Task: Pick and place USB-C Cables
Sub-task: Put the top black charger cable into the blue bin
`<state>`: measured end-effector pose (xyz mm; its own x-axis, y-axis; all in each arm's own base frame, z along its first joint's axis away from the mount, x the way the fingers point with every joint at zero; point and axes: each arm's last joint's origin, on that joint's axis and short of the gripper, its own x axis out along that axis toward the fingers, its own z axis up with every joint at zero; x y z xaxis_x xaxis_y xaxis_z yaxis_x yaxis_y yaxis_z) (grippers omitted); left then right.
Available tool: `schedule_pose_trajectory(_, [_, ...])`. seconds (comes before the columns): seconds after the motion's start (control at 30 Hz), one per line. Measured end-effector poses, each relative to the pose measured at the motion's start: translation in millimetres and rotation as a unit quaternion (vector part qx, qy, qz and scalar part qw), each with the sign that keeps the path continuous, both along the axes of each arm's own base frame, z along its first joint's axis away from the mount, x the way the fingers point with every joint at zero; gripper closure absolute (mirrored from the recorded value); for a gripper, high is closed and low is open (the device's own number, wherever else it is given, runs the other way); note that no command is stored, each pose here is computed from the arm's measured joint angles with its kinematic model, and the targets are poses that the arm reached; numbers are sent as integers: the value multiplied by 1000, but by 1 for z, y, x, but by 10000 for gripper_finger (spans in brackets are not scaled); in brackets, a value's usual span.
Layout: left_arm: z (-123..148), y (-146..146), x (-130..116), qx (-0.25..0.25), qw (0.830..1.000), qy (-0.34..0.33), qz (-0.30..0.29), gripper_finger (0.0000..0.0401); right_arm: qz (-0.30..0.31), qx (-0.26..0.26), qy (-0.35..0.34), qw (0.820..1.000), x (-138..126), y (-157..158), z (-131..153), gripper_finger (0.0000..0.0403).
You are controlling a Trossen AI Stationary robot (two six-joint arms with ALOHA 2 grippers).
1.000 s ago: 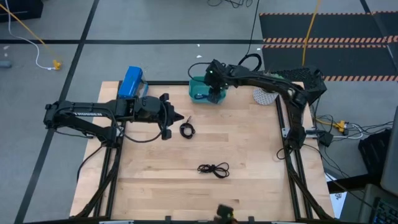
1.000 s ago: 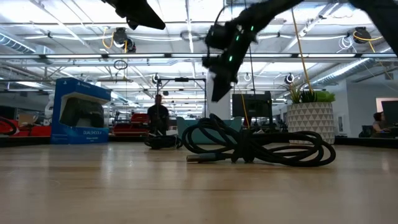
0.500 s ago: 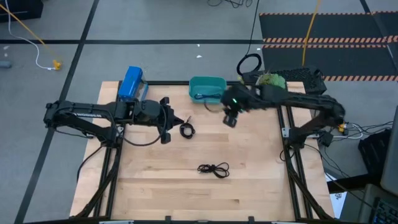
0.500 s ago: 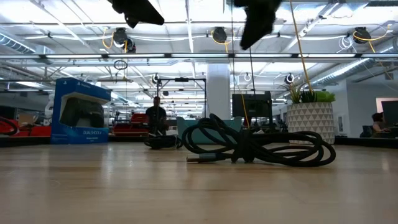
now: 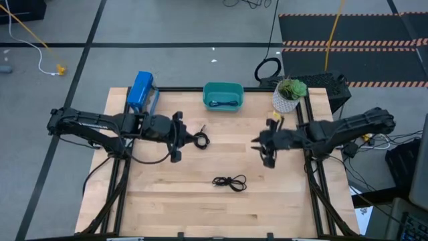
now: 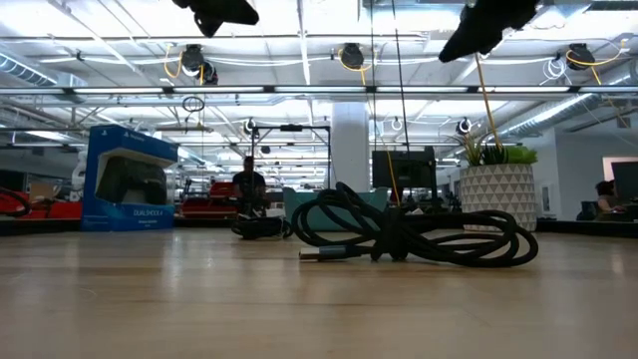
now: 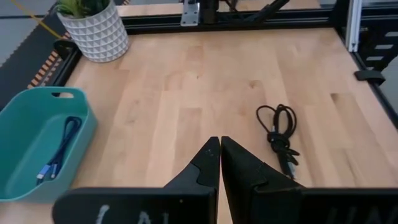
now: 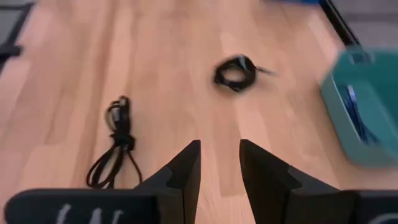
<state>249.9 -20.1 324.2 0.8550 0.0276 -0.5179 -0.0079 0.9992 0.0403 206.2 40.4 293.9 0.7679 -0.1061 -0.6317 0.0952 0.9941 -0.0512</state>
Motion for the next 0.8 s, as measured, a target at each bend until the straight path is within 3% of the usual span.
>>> schedule_pose_trajectory(0.2, [1,-6,0,-7,1000,-9,-5,382,61,-43,-2,997,-3,11,1,330])
schedule_pose_trajectory(0.43, [10,-12,2,-4,999,-34,-18,382,88,-76,1,993,-4,11,1,395])
schedule_pose_trajectory(0.8, [49,-26,-15,-4,999,4,-48,382,92,-84,-4,992,-6,11,4,401])
